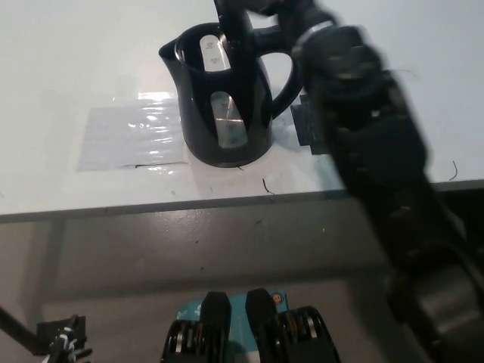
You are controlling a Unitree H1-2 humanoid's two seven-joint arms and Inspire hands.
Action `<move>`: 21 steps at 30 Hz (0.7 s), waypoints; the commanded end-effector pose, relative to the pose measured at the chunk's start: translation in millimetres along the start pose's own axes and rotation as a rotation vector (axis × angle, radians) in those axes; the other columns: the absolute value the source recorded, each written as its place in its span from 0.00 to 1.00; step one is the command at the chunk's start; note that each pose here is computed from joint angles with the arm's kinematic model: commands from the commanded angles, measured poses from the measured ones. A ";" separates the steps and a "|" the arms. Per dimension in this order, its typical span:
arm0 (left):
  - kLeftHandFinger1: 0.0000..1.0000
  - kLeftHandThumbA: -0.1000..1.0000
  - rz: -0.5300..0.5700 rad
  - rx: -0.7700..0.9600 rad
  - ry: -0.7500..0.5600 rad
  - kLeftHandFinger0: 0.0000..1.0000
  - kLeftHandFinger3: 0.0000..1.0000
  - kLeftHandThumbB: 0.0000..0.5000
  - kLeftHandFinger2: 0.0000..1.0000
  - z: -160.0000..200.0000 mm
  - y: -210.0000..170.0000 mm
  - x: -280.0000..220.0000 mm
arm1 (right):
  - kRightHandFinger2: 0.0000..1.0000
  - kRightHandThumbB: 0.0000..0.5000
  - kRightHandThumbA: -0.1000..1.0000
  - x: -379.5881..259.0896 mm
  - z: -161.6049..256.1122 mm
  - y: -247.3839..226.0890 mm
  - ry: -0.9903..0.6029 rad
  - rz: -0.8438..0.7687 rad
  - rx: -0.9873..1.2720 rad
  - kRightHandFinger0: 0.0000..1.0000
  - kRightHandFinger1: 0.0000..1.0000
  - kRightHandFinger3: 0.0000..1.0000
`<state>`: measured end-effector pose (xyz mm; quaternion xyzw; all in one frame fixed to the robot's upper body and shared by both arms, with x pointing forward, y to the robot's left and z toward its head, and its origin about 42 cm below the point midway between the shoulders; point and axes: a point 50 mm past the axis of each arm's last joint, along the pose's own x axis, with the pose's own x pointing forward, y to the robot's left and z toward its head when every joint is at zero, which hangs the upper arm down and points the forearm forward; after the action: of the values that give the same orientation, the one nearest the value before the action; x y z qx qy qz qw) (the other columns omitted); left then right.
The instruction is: The robot uses its right hand to push down on the lid of a kettle kept in the middle of the desk to close it
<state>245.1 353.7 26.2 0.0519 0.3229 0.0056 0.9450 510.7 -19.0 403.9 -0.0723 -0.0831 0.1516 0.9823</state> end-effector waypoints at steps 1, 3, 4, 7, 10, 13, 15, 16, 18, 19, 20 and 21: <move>1.00 1.00 -0.033 0.031 -0.047 1.00 1.00 0.20 1.00 6.6 -2.0 -1.7 | 0.62 0.09 0.49 19.2 27.8 19.7 0.015 -0.096 -0.090 0.45 0.56 1.00; 1.00 1.00 -0.031 0.039 -0.046 1.00 1.00 0.22 1.00 5.5 -3.3 -0.5 | 0.96 0.08 0.54 28.1 12.3 28.0 0.090 -0.103 -0.131 0.81 0.92 1.00; 1.00 1.00 -0.037 0.043 -0.042 1.00 1.00 0.20 1.00 4.8 -5.8 -1.2 | 1.00 0.07 0.54 28.9 6.8 27.8 0.109 -0.109 -0.131 0.85 0.98 1.00; 1.00 1.00 -0.047 0.039 -0.033 1.00 1.00 0.19 1.00 1.4 -11.2 -2.6 | 1.00 0.07 0.54 31.9 -6.3 28.6 0.153 -0.125 -0.121 0.95 1.00 1.00; 1.00 1.00 -0.046 0.051 -0.037 1.00 1.00 0.17 1.00 0.3 -11.7 -1.5 | 1.00 0.07 0.57 33.8 -8.1 27.3 0.159 -0.130 -0.122 1.00 1.00 1.00; 1.00 1.00 -0.049 0.048 -0.032 1.00 1.00 0.17 1.00 0.9 -9.5 -0.4 | 1.00 0.08 0.56 37.1 -9.6 23.6 0.159 -0.141 -0.127 0.90 1.00 1.00; 1.00 1.00 -0.049 0.049 -0.027 1.00 1.00 0.16 1.00 1.1 -8.5 -1.2 | 1.00 0.07 0.55 37.7 -11.9 20.5 0.151 -0.152 -0.129 0.85 0.98 1.00; 1.00 1.00 -0.050 0.051 -0.025 1.00 1.00 0.16 1.00 0.8 -7.9 -1.0 | 1.00 0.08 0.55 37.8 -12.8 20.0 0.149 -0.153 -0.130 0.85 0.97 1.00; 1.00 1.00 -0.048 0.037 -0.025 1.00 1.00 0.17 1.00 0.1 -6.5 -1.1 | 0.83 0.11 0.53 37.8 -14.4 17.7 0.153 -0.169 -0.109 0.71 0.79 0.97; 1.00 1.00 -0.049 0.040 -0.026 1.00 1.00 0.17 1.00 0.1 -6.2 -1.2 | 0.88 0.12 0.53 37.4 -14.4 18.4 0.161 -0.173 -0.097 0.72 0.83 0.94; 1.00 1.00 -0.055 0.042 -0.033 1.00 1.00 0.17 1.00 -1.1 -6.7 0.1 | 1.00 0.10 0.52 37.5 -13.2 19.0 0.172 -0.167 -0.084 0.88 1.00 0.93; 1.00 1.00 -0.061 0.051 -0.035 1.00 1.00 0.18 1.00 -1.5 -8.7 1.0 | 0.94 0.11 0.51 37.7 -12.2 19.9 0.184 -0.179 -0.052 0.82 0.94 0.87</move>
<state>243.0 341.8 20.3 0.0566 0.3269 -0.0178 0.9432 539.8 12.6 382.0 -0.1138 -0.0028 0.0836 0.9900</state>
